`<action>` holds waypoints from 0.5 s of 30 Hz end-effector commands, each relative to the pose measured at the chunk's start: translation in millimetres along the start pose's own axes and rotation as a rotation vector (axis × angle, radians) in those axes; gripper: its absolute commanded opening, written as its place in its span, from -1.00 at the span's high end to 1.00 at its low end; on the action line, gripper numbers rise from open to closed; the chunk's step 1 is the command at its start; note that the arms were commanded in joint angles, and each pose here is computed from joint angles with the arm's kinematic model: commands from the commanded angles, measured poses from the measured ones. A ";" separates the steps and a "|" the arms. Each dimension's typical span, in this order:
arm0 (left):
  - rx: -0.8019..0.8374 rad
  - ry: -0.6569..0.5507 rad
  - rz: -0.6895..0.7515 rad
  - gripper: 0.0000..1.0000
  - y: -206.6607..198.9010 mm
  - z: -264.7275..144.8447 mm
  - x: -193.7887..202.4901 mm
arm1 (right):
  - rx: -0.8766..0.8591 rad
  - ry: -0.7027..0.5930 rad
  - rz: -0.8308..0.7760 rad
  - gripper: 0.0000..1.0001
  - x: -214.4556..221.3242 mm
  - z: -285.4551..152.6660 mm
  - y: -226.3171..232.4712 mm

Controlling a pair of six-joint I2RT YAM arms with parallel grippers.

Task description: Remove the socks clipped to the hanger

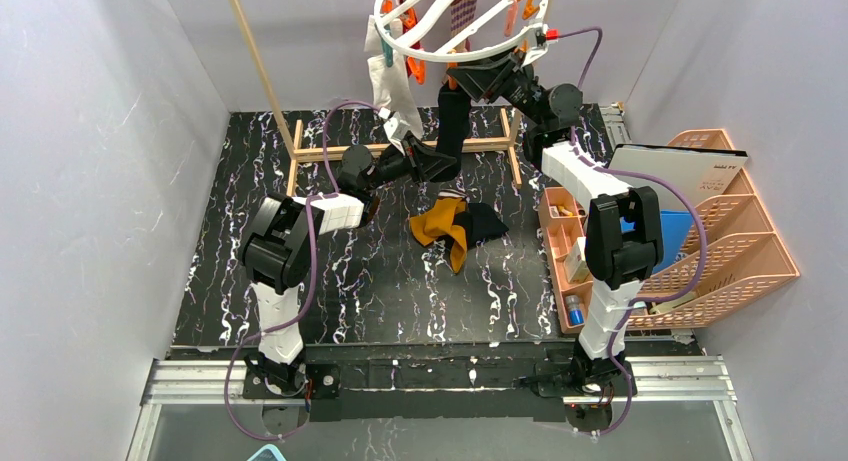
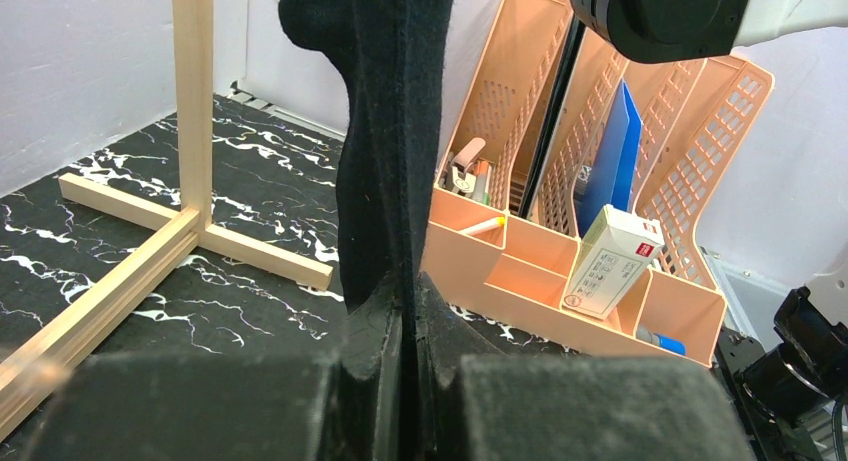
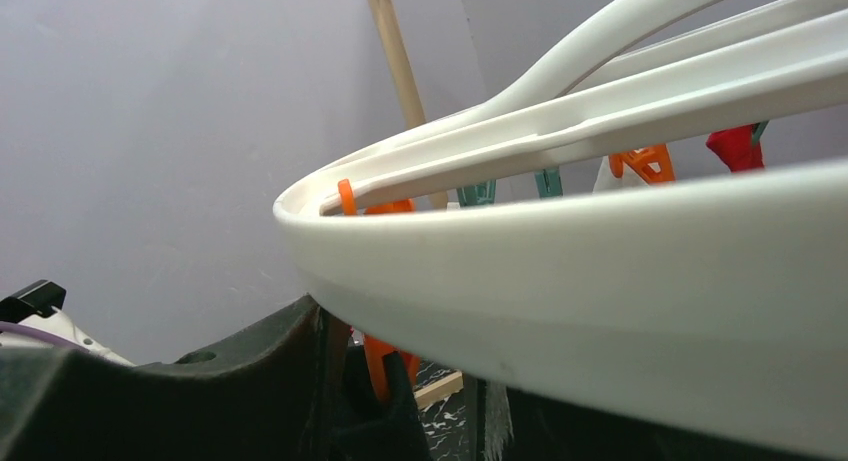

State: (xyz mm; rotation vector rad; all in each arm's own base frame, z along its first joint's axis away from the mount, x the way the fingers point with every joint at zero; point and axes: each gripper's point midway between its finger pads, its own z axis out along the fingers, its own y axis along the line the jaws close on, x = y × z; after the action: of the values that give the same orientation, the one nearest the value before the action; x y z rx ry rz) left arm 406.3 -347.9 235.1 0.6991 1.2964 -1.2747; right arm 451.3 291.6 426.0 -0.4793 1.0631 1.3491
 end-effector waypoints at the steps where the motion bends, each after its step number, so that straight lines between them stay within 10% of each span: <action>1: 0.029 -0.021 0.037 1.00 -5.6 1.3 -17.0 | -0.048 -0.098 -0.039 -0.02 -26.1 8.0 12.3; 6: 0.029 -0.020 0.038 1.00 -6.0 1.0 -16.8 | -0.052 -0.112 -0.018 0.05 -25.9 9.9 11.0; 15: 0.028 -0.014 0.034 1.00 -5.3 0.3 -13.5 | -0.060 -0.109 -0.007 0.97 -23.7 12.5 10.4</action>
State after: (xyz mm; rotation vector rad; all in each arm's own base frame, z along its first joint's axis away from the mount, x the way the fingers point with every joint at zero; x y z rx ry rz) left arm 405.1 -348.2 234.4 0.7062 1.2979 -1.2790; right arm 455.8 295.7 424.7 -0.4301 1.0391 1.4058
